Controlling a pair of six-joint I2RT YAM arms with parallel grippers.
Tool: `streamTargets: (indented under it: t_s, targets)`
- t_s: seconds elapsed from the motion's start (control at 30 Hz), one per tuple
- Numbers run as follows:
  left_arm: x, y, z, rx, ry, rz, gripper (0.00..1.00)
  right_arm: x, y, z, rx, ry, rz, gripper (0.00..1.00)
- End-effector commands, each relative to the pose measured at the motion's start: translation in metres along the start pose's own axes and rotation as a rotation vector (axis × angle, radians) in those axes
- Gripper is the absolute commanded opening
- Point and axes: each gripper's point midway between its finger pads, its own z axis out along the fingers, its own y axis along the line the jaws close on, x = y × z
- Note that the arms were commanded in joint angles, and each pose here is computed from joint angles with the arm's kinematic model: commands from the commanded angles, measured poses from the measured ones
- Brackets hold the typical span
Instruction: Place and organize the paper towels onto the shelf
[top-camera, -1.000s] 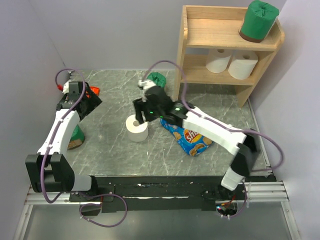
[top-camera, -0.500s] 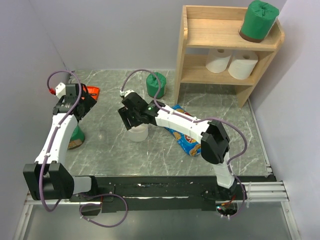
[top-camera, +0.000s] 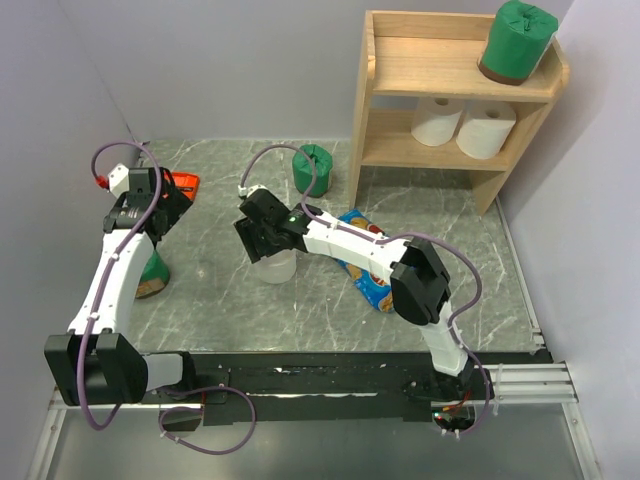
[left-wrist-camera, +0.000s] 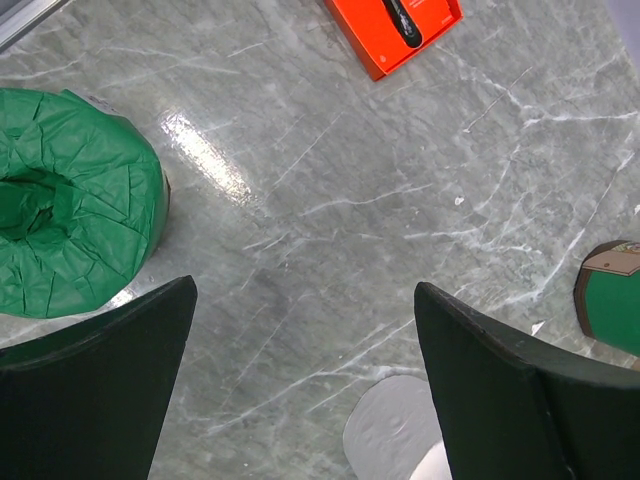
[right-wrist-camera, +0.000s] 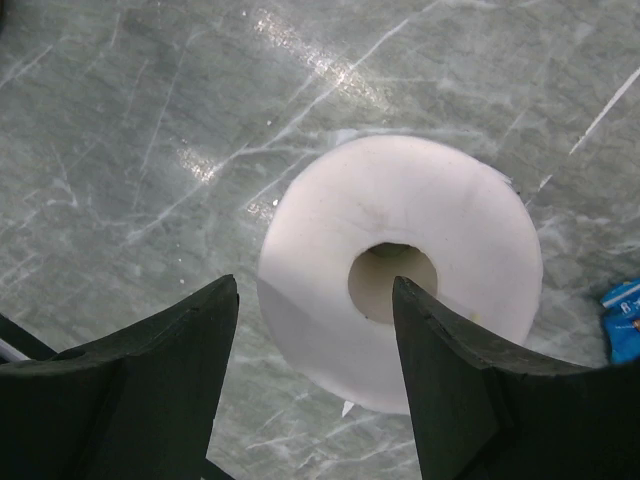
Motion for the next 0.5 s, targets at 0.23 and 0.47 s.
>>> streamTargets:
  t_s: [0.23, 0.47]
  targets:
    - [-0.017, -0.011, -0.015, 0.062, -0.052, -0.013, 0.96, -0.011, 0.011, 0.014, 0.005, -0.036, -0.005, 0.7]
    - [-0.019, -0.011, -0.017, 0.069, -0.062, -0.012, 0.96, -0.007, -0.003, 0.014, 0.064, -0.025, -0.072, 0.58]
